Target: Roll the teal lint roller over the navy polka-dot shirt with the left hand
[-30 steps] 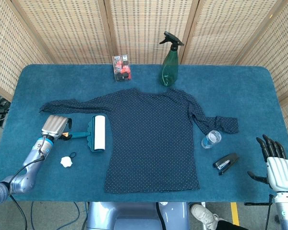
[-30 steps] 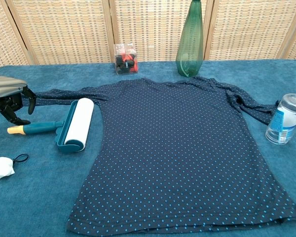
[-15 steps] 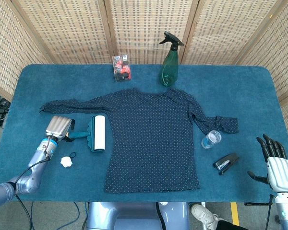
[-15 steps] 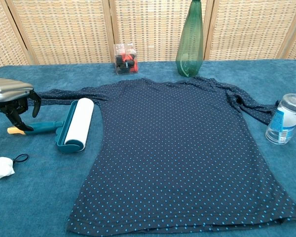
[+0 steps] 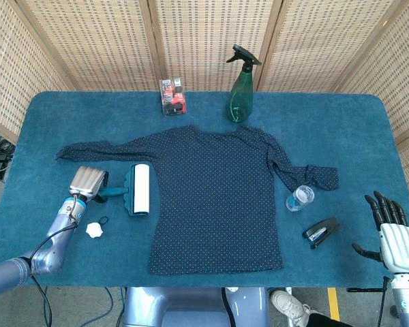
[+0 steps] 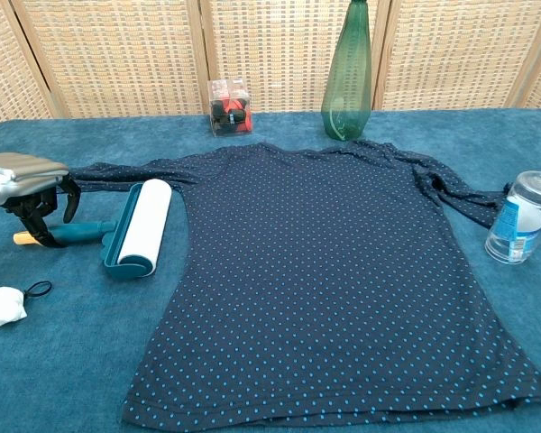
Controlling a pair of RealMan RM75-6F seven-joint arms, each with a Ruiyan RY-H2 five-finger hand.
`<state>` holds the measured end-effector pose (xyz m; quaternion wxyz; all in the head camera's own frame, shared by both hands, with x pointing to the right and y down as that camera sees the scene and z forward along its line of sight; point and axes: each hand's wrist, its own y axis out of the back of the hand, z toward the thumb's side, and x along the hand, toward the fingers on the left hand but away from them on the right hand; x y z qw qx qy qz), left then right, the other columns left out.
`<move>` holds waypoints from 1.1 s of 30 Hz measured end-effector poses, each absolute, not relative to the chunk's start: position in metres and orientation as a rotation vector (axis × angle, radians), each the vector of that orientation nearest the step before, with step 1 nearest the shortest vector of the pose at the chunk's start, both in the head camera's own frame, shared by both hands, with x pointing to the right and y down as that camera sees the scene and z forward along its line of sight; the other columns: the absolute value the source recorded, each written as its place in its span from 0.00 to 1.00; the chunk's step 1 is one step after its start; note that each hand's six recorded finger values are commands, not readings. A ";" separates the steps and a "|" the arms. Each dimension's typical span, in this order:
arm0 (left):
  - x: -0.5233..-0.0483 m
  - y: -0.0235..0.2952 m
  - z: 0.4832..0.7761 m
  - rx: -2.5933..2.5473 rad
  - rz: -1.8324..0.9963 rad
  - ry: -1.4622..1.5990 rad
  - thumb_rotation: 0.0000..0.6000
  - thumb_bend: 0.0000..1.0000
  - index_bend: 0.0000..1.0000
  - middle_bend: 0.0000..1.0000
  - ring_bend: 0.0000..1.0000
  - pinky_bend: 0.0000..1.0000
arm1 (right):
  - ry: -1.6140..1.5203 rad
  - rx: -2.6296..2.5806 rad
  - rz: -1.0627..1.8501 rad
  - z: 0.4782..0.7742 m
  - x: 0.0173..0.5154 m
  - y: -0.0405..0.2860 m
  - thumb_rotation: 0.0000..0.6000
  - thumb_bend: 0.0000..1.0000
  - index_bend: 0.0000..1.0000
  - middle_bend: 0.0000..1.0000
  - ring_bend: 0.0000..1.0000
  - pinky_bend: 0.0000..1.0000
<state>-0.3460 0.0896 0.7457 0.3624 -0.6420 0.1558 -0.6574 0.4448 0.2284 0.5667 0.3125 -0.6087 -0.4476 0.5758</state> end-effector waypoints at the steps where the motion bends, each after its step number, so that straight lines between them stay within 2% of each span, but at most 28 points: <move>1: -0.346 0.091 0.747 -1.652 -1.696 0.396 1.00 0.21 0.54 0.89 0.75 0.66 | -1.181 -1.605 1.518 0.567 0.445 0.228 1.00 0.04 0.00 0.00 0.00 0.00; 5: -0.346 0.092 0.752 -1.648 -1.710 0.385 1.00 0.21 0.54 0.89 0.75 0.66 | -1.181 -1.605 1.511 0.566 0.444 0.228 1.00 0.04 0.00 0.00 0.00 0.00; 6: -0.346 0.092 0.753 -1.644 -1.712 0.381 1.00 0.24 0.55 0.89 0.75 0.66 | -1.181 -1.605 1.510 0.566 0.444 0.228 1.00 0.04 0.00 0.00 0.00 0.00; 7: -0.346 0.093 0.754 -1.641 -1.715 0.376 1.00 0.27 0.55 0.89 0.75 0.66 | -1.182 -1.605 1.508 0.566 0.444 0.228 1.00 0.04 0.00 0.00 0.00 0.00; 9: -0.346 0.094 0.756 -1.641 -1.720 0.373 1.00 0.43 0.57 0.89 0.75 0.66 | -1.181 -1.605 1.508 0.566 0.444 0.228 1.00 0.04 0.00 0.00 0.00 0.00; 11: -0.346 0.095 0.757 -1.643 -1.723 0.372 1.00 0.55 0.58 0.89 0.75 0.66 | -1.182 -1.606 1.507 0.566 0.444 0.228 1.00 0.04 0.00 0.00 0.00 0.00; 15: -0.347 0.096 0.759 -1.640 -1.730 0.365 1.00 0.66 0.66 0.89 0.75 0.66 | -1.181 -1.606 1.506 0.566 0.444 0.228 1.00 0.04 0.00 0.00 0.00 0.00; 18: -0.346 0.096 0.758 -1.635 -1.727 0.368 1.00 0.68 0.77 0.89 0.75 0.66 | -1.183 -1.606 1.503 0.565 0.444 0.228 1.00 0.04 0.00 0.00 0.00 0.00; 20: -0.345 0.095 0.757 -1.634 -1.718 0.375 1.00 0.67 0.79 0.89 0.75 0.66 | -1.185 -1.605 1.502 0.565 0.444 0.228 1.00 0.04 0.00 0.00 0.00 0.00; 33: -0.326 0.076 0.723 -1.585 -1.602 0.351 1.00 0.62 0.83 0.89 0.75 0.66 | -1.190 -1.602 1.507 0.564 0.446 0.227 1.00 0.04 0.00 0.00 0.00 0.00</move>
